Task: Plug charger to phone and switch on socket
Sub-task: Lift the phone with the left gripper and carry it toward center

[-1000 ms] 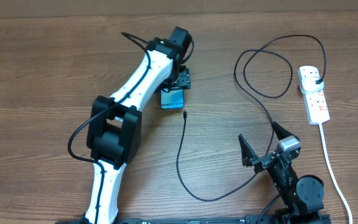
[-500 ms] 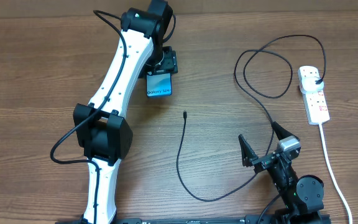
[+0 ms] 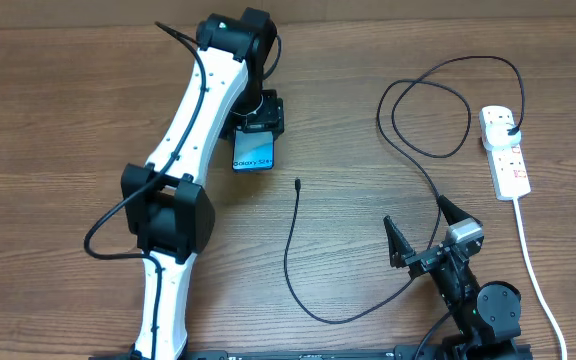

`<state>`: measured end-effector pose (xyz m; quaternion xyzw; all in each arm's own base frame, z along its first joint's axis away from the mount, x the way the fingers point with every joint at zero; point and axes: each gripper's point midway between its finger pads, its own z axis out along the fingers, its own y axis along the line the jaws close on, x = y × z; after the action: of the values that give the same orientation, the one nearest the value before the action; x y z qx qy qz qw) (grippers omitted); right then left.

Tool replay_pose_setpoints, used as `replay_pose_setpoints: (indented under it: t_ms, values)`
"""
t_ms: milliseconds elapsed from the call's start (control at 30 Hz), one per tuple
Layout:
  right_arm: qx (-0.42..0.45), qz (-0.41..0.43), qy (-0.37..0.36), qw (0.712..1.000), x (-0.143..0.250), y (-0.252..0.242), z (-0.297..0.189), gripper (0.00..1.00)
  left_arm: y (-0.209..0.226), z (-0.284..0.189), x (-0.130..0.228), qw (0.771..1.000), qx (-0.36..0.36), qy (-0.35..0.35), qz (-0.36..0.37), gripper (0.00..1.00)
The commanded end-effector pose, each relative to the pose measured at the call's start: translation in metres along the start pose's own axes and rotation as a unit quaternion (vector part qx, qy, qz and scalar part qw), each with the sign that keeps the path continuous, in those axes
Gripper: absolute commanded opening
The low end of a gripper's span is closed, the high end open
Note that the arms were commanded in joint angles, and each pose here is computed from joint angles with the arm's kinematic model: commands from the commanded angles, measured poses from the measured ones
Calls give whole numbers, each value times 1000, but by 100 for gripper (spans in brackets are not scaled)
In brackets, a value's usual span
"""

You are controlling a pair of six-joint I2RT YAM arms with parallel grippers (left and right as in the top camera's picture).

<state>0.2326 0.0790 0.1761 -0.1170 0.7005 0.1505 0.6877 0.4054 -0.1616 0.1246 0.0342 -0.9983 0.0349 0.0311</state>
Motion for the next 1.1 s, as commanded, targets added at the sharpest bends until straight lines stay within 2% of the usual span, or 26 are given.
replay_pose_setpoints:
  t_ms: [0, 133, 300, 933, 1000, 1067]
  values:
    - [0, 3, -1, 1000, 2, 0, 0, 100, -3, 16, -2, 1000, 6, 23, -16, 4]
    - [1, 3, -1, 1000, 2, 0, 0, 100, -5, 36, 0, 998, 7, 50, -37, 4]
    - [1, 3, -1, 1000, 2, 0, 0, 100, -14, 50, 1, 995, 41, 80, -50, 4]
    - [-2, 6, -1, 1000, 2, 1, 0, 100, -3, 48, -5, 993, 42, 79, -73, 4]
    - [-22, 68, 2, 997, 3, 8, 0, 100, -4, 48, -7, 994, 44, 75, -73, 4]
    - [-54, 196, 11, 979, 2, 19, -1, 100, -5, 49, -9, 994, 46, 71, -74, 4]
